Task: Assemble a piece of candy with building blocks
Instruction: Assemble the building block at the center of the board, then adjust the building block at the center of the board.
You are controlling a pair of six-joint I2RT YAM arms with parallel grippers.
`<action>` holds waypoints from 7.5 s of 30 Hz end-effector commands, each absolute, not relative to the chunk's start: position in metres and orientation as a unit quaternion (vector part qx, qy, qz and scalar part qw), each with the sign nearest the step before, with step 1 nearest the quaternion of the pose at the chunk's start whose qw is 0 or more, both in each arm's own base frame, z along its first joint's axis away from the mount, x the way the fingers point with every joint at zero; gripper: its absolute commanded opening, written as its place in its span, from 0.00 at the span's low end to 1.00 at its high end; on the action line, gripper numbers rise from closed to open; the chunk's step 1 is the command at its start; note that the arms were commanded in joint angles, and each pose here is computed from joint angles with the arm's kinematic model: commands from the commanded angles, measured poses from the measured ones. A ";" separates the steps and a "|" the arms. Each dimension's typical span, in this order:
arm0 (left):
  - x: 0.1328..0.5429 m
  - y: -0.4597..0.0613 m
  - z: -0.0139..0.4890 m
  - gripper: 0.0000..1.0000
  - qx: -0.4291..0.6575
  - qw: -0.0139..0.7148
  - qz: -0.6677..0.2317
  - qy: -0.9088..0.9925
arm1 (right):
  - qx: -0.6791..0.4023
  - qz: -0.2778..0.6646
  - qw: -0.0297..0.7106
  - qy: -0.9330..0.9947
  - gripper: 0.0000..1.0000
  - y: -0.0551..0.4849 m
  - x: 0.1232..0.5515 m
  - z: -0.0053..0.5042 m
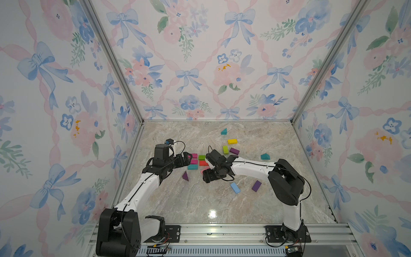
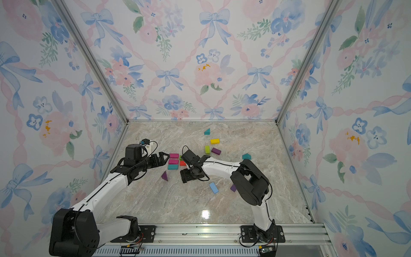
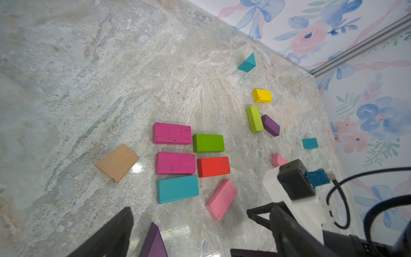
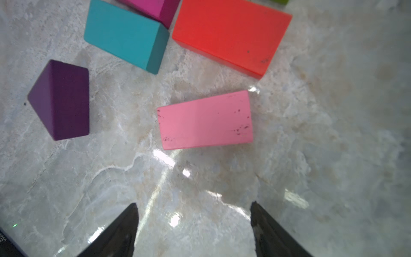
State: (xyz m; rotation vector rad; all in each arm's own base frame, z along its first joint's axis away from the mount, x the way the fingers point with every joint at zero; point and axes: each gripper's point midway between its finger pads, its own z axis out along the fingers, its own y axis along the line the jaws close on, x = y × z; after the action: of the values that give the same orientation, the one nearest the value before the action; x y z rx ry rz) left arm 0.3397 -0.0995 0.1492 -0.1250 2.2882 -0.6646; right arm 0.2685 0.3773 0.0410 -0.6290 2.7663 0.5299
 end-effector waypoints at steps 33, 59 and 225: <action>0.347 -0.097 0.155 0.98 -0.059 0.376 -0.262 0.887 | -0.187 0.273 0.136 0.934 0.77 0.423 0.302 0.025; 0.341 -0.079 0.144 0.98 -0.076 0.377 -0.230 0.894 | -0.234 0.335 0.247 0.879 0.84 0.423 0.297 0.091; 0.488 -0.101 0.079 0.98 0.023 0.285 0.022 0.958 | -0.206 0.245 0.290 0.902 0.99 0.286 0.280 0.129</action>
State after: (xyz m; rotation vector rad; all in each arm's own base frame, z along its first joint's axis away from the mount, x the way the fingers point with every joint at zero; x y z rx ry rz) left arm 0.4914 -0.1172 0.0899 0.0339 2.5237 -0.0858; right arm 0.2803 0.2960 0.1305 -0.5423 2.4032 0.7056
